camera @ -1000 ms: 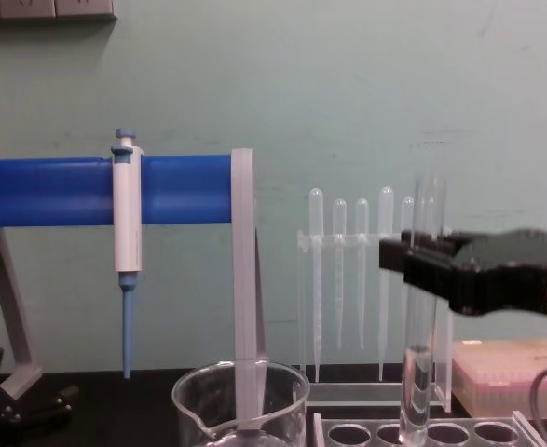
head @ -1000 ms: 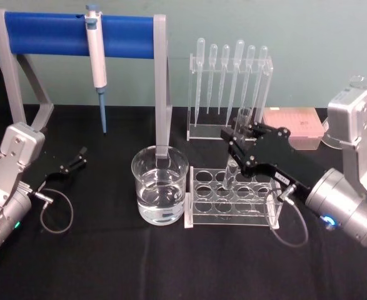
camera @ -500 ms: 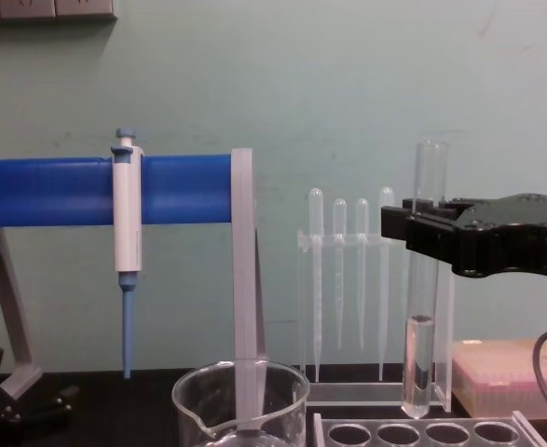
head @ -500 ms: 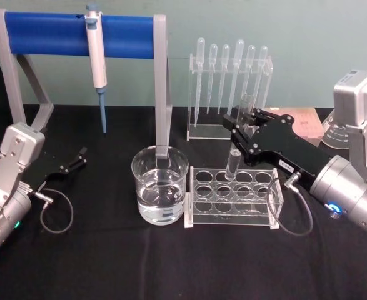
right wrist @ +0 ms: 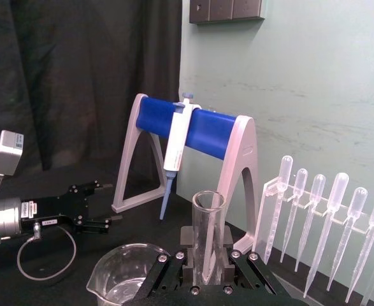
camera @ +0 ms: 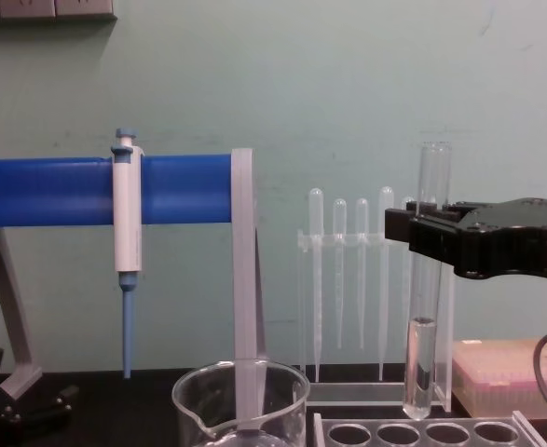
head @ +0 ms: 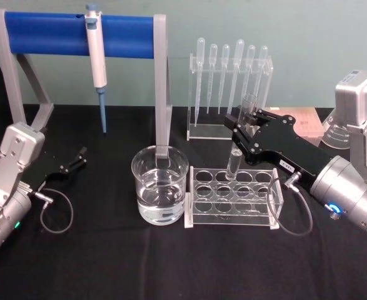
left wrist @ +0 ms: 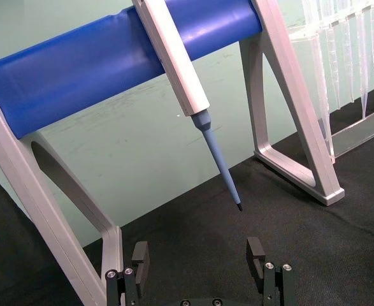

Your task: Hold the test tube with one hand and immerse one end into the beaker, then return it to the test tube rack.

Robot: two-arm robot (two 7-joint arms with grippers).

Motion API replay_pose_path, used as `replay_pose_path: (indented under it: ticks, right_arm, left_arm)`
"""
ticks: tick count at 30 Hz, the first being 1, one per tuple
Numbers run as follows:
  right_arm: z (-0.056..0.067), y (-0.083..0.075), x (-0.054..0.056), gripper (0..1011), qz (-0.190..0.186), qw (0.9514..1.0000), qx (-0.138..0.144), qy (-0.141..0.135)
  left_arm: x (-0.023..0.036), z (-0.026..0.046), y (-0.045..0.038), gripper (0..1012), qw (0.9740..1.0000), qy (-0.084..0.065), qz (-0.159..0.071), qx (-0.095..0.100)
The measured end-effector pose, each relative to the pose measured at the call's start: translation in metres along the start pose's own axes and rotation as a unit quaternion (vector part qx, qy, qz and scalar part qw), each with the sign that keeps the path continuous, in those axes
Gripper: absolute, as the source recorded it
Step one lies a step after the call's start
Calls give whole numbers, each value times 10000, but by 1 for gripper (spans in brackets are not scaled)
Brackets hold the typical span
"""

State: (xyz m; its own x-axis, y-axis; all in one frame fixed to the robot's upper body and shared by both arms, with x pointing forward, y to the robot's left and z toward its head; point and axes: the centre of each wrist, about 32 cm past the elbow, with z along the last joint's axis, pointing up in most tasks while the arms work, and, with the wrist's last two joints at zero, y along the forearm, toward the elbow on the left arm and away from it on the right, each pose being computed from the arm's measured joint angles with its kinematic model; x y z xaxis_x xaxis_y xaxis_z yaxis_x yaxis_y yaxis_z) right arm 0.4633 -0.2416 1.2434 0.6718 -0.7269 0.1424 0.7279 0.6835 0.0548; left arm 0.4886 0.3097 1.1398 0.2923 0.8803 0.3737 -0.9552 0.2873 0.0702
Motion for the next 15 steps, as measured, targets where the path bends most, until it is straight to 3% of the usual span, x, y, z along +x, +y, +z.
replay_pose_path:
  ticks: [15]
  right_arm:
    - [1, -1, -5, 225, 6, 10000, -1, -18]
  left_arm:
    - [0, 0, 0, 1000, 10000, 0, 0, 0]
